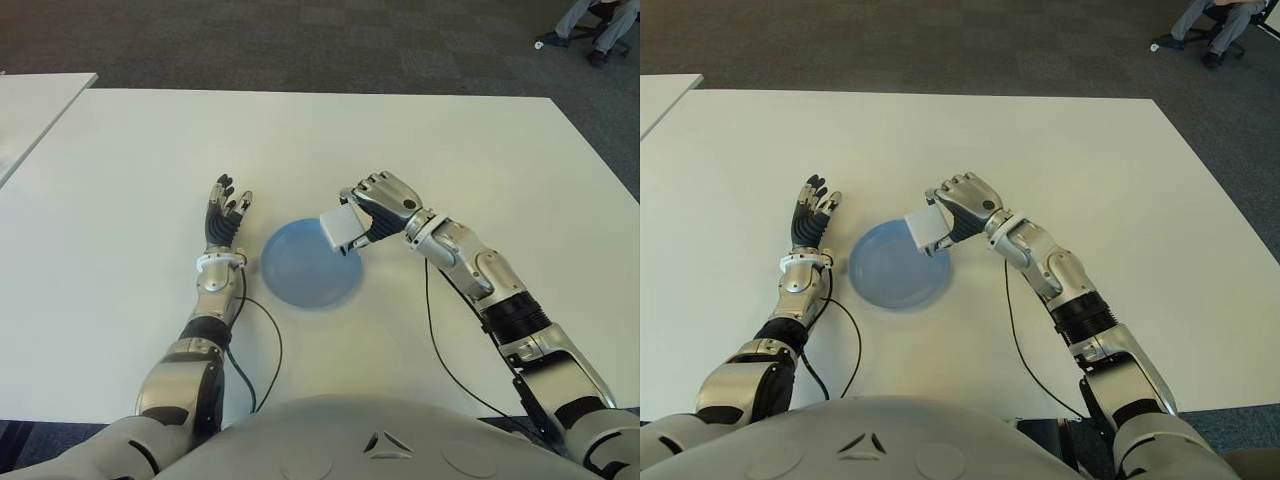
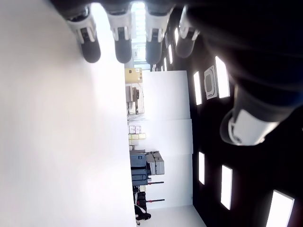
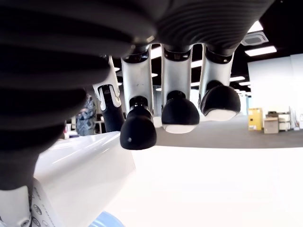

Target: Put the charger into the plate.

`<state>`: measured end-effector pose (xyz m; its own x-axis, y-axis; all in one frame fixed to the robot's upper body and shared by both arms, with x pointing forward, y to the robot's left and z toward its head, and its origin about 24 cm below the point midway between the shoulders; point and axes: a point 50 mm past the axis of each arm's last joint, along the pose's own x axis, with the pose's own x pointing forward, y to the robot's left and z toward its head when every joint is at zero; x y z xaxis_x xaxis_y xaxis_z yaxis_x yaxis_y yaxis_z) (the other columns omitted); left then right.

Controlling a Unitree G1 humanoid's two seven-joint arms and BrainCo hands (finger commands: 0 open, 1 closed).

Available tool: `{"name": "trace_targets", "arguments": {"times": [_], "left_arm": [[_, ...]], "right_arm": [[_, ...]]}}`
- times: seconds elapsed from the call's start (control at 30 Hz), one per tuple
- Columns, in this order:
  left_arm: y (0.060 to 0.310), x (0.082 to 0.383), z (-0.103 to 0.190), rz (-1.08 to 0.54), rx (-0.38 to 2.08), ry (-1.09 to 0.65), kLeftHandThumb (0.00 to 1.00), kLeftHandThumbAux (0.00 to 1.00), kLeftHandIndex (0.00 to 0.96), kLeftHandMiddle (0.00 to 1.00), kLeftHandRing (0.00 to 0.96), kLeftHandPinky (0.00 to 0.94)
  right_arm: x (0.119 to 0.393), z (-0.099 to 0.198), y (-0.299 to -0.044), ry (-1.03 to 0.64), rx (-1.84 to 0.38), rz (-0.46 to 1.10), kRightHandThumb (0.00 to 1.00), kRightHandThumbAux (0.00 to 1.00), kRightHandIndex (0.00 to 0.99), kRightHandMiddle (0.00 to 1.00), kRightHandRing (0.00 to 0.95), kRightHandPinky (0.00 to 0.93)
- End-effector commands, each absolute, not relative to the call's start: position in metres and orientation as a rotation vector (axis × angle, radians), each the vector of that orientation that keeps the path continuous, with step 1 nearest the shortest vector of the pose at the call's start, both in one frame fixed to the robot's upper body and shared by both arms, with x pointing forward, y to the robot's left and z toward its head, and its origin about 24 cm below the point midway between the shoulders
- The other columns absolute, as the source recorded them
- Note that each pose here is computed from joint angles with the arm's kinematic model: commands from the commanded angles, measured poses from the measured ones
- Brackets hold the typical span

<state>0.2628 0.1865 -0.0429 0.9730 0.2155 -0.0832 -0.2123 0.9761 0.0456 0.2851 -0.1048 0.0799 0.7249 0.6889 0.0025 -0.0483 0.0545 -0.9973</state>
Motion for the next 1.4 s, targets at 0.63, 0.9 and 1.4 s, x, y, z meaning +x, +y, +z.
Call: {"name": "trace_targets", "arguments": {"times": [0.63, 0.9, 1.4], "left_arm": [[0.179, 0.233, -0.075, 0.176, 0.047, 0.273, 0.000, 0.565, 0.033, 0.086, 0.085, 0.104], [0.178, 0.233, -0.074, 0.167, 0.051, 0.273, 0.000, 0.558, 0.031, 0.087, 0.082, 0.090], [0.179, 0.233, -0.074, 0.133, 0.073, 0.289, 0.000, 0.561, 0.036, 0.092, 0.087, 0.091]], "right_arm": [[0.288, 0.059, -0.077, -0.423, -1.288, 0.766, 0.724, 0.709, 0.432, 0.777, 0.773, 0.753], [0.288, 0.058, -0.082, -0.374, -1.353, 0.983, 0.463, 0.409, 0.070, 0.224, 0.237, 0.255], [0.289, 0.063, -0.084, -0.386, -1.137, 0.891, 0.285, 0.132, 0.000, 0.000, 0.000, 0.000]]}}
